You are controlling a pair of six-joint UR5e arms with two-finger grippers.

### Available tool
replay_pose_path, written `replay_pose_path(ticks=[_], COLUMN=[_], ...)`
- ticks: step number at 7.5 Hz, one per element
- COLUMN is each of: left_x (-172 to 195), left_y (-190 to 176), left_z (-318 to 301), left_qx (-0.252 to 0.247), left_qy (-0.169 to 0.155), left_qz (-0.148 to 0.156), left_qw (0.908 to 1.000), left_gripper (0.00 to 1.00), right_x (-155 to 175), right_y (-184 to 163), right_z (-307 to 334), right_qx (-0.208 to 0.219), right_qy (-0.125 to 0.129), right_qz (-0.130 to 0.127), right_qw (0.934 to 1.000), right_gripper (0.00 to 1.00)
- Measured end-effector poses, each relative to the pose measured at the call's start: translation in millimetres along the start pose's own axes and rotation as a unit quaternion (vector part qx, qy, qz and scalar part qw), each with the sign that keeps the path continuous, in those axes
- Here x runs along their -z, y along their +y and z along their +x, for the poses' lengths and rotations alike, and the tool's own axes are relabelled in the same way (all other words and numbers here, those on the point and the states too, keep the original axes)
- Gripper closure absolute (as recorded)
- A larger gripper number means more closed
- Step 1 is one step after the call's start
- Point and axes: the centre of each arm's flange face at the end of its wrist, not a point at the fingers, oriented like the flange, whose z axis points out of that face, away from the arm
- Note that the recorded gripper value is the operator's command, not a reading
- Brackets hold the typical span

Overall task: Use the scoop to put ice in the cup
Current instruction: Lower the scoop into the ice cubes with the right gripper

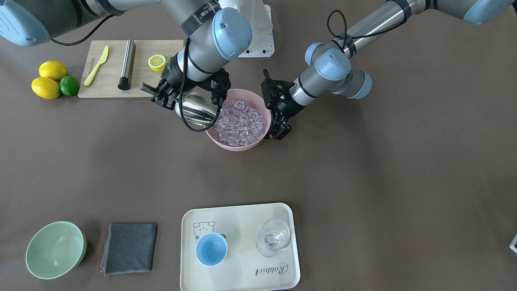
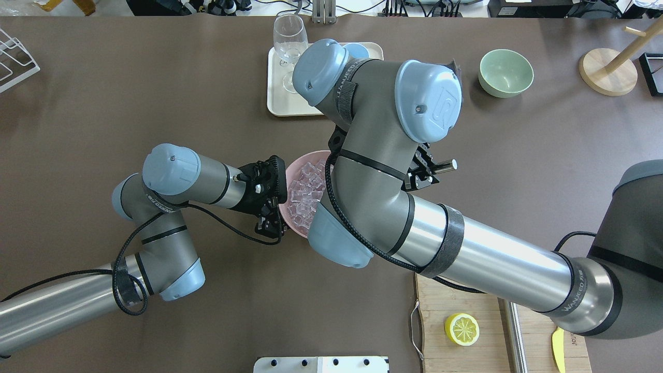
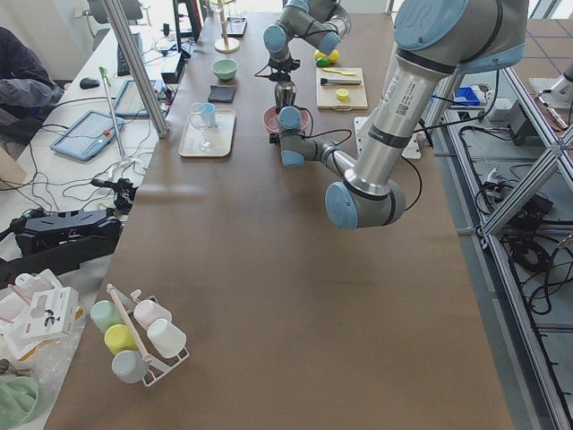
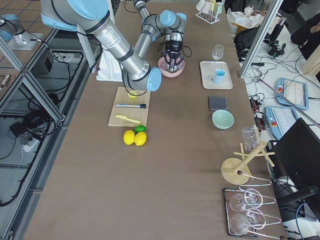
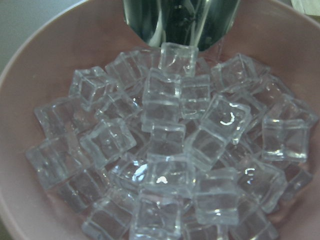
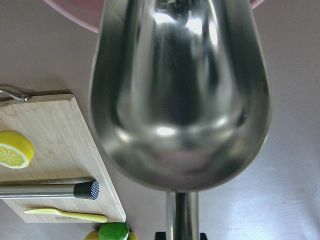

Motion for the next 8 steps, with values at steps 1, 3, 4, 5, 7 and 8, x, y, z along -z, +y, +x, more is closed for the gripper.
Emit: replay_pose_path(ticks=[1,3,4,5,7,8], left_x=[0.0,-0.1,-0.1,-0.6,-0.9,-1.0], left_y=[0.3,0.5,0.6,1.3,1.7,1.8], left_z=[0.0,0.0,0.0,-0.1,-0.3,-0.4], left_qx=[0.0,0.0,0.0,0.001,0.001,0.001], left_qy=[0.0,0.0,0.0,0.001,0.0,0.0], left_qz=[0.0,0.0,0.0,-0.001,-0.002,-0.002], left_qw=[1.0,1.0,1.0,1.0,1.0,1.0], left_gripper=[0.02,0.02,0.02,0.02,0.02,0.02], right_x=[-1.4,-4.4,-6.6,-8.6,-10.2,-10.2], right_y=[-4.1,-12.4,-17.0,-23.2,-31.7,-34.0], right_z=[-0.2,-0.6,-2.3,-2.8,-2.7,-3.0], right_qx=[-0.006,-0.01,-0.015,-0.02,-0.023,-0.024], right_qy=[-0.001,-0.003,-0.006,-0.006,-0.005,-0.004], right_qz=[0.001,0.007,0.008,0.013,0.025,0.029], right_qw=[1.0,0.9999,0.9998,0.9997,0.9994,0.9993], right_gripper=[1.0,1.0,1.0,1.0,1.0,1.0])
